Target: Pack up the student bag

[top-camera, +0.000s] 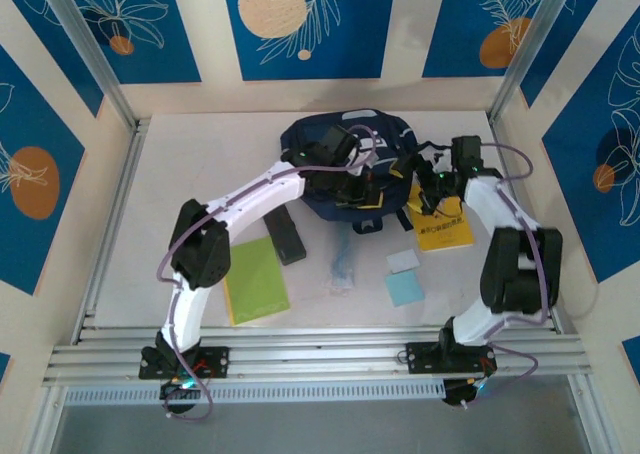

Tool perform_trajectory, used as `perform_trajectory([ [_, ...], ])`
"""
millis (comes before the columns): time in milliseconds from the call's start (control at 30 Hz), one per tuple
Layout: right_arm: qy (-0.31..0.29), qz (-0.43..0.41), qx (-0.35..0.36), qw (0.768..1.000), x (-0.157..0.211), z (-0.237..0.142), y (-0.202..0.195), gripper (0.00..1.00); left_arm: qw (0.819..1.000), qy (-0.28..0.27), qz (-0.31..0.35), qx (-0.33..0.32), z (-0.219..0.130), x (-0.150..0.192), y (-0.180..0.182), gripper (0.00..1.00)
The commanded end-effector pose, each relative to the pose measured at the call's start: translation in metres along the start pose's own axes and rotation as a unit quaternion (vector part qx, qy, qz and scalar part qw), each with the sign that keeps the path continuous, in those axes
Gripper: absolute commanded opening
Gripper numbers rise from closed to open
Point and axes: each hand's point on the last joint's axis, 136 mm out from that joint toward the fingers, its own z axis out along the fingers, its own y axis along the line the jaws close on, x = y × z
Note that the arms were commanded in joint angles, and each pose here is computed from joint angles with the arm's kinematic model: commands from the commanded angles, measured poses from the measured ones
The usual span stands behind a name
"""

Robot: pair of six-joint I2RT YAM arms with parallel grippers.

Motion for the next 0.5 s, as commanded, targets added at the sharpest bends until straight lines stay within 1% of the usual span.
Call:
perform_trajectory([
  [0,-0.023,0.027,0.005,0.999,0.02,-0.024,-0.01,1.0,0.996,-0.045,0.018,0.077,-0.005,-0.029,-0.044,0.0],
  [67,-0.028,0.039,-0.016,0.999,0.029,-0.029,-0.008,0.99,0.995,-0.052,0.013,0.081,-0.002,-0.034,-0.044,0.0],
  [133,-0.03,0.053,-0.037,0.997,0.033,-0.026,-0.005,1.0,0.994,-0.055,0.009,0.094,-0.002,-0.035,-0.048,0.0],
  [300,-0.044,0.071,-0.06,0.995,0.027,0.003,0.001,1.0,0.994,-0.051,0.014,0.092,-0.006,-0.027,-0.052,0.0],
  [367,-0.045,0.071,-0.072,0.994,0.024,0.016,0.01,0.98,0.995,-0.047,0.011,0.086,-0.007,-0.02,-0.049,0.0],
  [400,-0.048,0.07,-0.074,0.994,0.023,0.022,0.014,0.95,0.996,-0.044,0.008,0.082,-0.007,-0.016,-0.046,0.0],
  [433,-0.05,0.067,-0.074,0.994,0.023,0.028,0.017,0.88,0.996,-0.042,0.003,0.078,-0.006,-0.013,-0.042,0.0],
  [467,-0.054,0.062,-0.073,0.994,0.023,0.032,0.019,0.75,0.997,-0.038,-0.001,0.074,-0.006,-0.008,-0.038,0.0],
])
